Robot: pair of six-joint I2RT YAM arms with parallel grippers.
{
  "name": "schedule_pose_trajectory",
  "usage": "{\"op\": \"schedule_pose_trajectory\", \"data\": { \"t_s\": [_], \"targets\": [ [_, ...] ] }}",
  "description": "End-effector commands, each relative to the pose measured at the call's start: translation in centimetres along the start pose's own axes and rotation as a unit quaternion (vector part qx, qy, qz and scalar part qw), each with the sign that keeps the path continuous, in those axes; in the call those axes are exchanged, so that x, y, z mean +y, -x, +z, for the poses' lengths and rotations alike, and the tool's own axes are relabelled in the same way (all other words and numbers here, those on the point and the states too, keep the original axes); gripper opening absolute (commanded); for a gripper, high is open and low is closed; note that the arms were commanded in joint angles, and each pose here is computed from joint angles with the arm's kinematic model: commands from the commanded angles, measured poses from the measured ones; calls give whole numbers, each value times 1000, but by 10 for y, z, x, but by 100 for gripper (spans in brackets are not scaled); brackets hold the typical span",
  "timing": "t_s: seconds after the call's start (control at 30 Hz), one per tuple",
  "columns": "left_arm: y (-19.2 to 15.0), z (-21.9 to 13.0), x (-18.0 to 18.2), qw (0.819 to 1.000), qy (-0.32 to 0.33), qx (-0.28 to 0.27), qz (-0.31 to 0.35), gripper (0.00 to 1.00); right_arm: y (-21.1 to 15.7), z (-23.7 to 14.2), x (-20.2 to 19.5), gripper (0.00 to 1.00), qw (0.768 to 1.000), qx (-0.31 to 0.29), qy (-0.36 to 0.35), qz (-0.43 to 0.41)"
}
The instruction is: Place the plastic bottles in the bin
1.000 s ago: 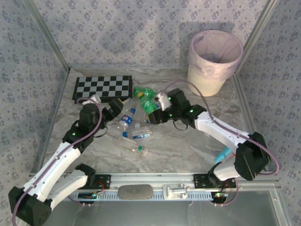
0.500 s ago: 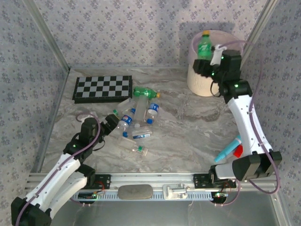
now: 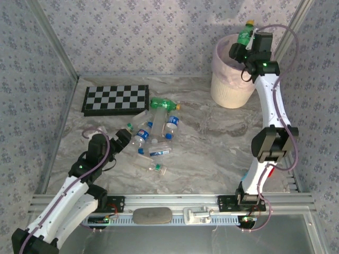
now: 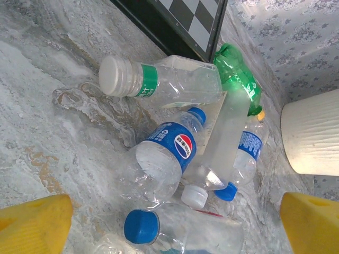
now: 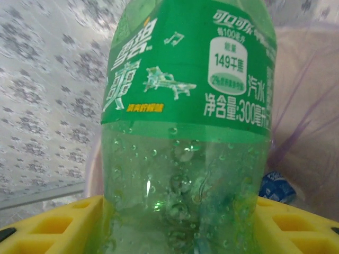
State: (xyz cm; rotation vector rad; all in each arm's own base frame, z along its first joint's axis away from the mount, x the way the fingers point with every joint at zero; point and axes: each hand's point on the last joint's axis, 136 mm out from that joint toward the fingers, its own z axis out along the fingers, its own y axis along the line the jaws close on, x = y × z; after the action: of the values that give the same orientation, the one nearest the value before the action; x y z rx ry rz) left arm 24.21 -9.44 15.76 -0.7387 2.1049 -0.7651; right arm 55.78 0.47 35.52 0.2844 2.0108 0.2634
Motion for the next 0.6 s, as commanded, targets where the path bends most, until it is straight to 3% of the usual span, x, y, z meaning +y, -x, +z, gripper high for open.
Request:
{"op": "schedule_pose_trajectory", "data": {
  "t_s": [0.0, 0.1, 0.33, 0.57],
  "targets": [
    [6, -6, 1, 1000, 3, -12, 1, 100, -2, -1, -2, 59, 1000, 13, -8, 22],
    [6, -9, 3, 1000, 5, -15, 1, 100, -5, 2, -2, 63, 999, 15, -7, 31],
    [8, -12, 7, 1000, 8, -22, -4, 100, 11, -14, 1, 86, 999, -9, -10, 29],
    [10, -10, 6, 1000, 6, -28, -7, 100, 25, -57, 14, 91, 999, -46, 2, -1]
  ]
}}
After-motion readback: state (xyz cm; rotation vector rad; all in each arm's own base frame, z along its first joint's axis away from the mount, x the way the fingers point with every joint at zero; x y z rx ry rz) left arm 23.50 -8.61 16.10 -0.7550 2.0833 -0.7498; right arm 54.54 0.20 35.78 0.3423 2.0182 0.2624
